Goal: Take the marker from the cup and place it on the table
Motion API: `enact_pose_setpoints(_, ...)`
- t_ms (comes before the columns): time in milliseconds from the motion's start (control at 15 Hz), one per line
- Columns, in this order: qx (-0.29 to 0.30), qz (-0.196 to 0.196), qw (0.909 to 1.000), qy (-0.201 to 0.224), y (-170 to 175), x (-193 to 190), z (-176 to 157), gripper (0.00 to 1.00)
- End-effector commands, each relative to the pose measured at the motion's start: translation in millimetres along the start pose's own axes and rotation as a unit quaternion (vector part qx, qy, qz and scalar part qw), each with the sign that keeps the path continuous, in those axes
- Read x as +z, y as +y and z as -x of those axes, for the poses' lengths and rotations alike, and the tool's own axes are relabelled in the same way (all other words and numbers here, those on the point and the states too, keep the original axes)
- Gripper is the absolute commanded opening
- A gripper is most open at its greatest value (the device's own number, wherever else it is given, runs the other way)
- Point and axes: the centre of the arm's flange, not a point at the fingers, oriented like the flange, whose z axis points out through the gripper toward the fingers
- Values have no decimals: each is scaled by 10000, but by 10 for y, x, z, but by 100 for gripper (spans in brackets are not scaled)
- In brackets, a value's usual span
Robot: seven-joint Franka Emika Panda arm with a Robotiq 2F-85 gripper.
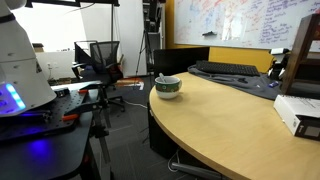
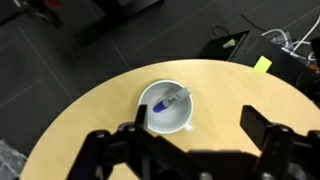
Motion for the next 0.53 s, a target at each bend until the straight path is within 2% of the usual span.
enact_pose_setpoints(0,875,-224,9948,-463,-33,305,-413,100)
enact_pose_setpoints(267,1735,-732,9783,-867,255,711,-600,100)
enact_pose_setpoints(467,2266,-1119,9637,-858,409,937,-690,100)
